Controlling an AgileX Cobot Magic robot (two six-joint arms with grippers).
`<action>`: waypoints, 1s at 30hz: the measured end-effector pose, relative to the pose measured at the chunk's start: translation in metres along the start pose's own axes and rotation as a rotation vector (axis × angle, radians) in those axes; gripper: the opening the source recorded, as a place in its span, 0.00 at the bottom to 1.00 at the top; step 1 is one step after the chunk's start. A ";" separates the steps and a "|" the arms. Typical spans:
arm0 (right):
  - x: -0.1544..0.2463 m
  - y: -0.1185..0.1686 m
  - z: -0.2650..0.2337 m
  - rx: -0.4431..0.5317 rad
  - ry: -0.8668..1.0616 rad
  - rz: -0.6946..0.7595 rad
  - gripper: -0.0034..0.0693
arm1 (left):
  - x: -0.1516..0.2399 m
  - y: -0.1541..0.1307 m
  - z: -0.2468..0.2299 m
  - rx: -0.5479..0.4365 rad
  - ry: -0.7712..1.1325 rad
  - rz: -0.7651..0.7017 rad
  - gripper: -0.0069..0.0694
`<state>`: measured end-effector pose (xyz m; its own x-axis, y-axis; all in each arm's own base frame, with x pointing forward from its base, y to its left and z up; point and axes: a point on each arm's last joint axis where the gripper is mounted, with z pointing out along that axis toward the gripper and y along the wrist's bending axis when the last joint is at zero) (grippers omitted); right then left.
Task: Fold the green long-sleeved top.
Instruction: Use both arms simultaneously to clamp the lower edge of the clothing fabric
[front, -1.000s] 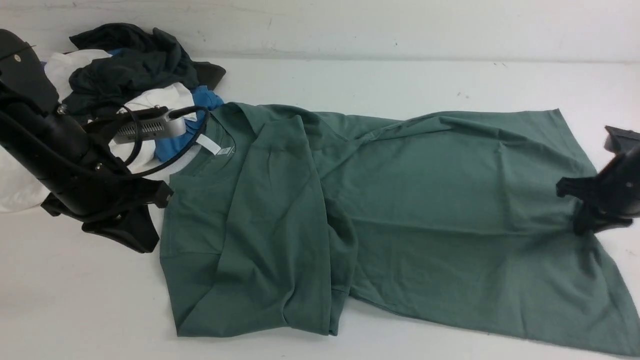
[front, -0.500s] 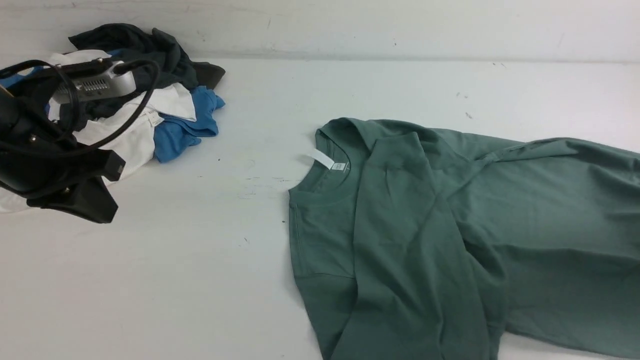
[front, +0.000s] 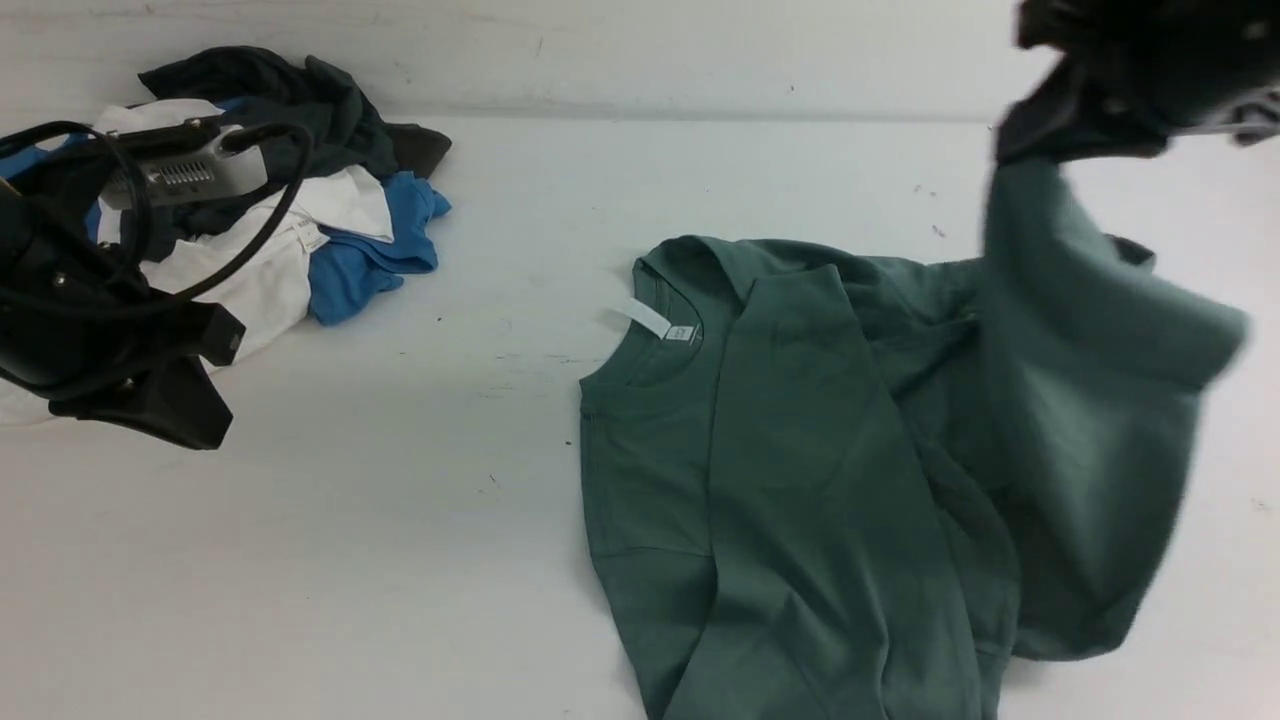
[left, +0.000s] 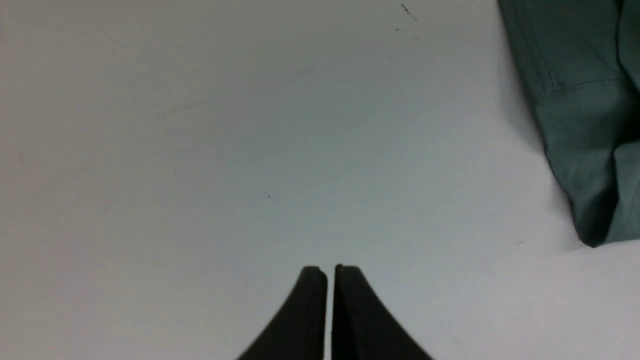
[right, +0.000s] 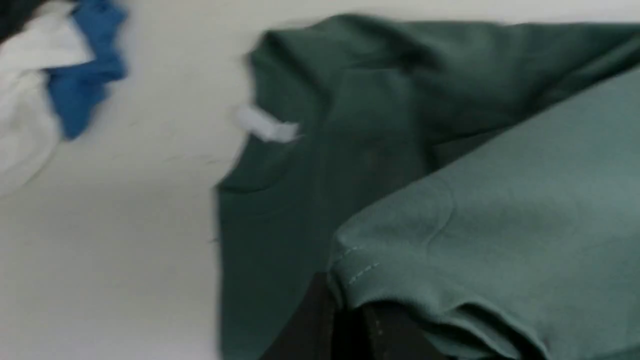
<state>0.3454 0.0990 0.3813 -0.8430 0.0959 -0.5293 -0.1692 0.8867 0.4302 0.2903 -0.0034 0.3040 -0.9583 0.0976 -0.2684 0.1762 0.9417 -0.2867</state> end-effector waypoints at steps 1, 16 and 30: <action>0.008 0.022 0.018 -0.046 0.044 -0.022 0.06 | 0.000 0.000 0.000 0.000 0.001 0.001 0.10; 0.095 0.080 0.214 -0.061 0.350 -0.069 0.34 | 0.000 -0.001 0.000 0.008 0.000 0.005 0.10; 0.017 0.065 0.081 0.054 0.214 -0.231 0.78 | 0.000 -0.002 0.000 0.017 -0.001 0.003 0.10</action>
<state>0.3618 0.1946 0.3411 -0.8745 -0.2028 -0.4406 -0.3463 0.8972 0.2743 0.2901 -0.0049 0.3045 -0.9576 0.0998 -0.2703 0.1827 0.9358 -0.3015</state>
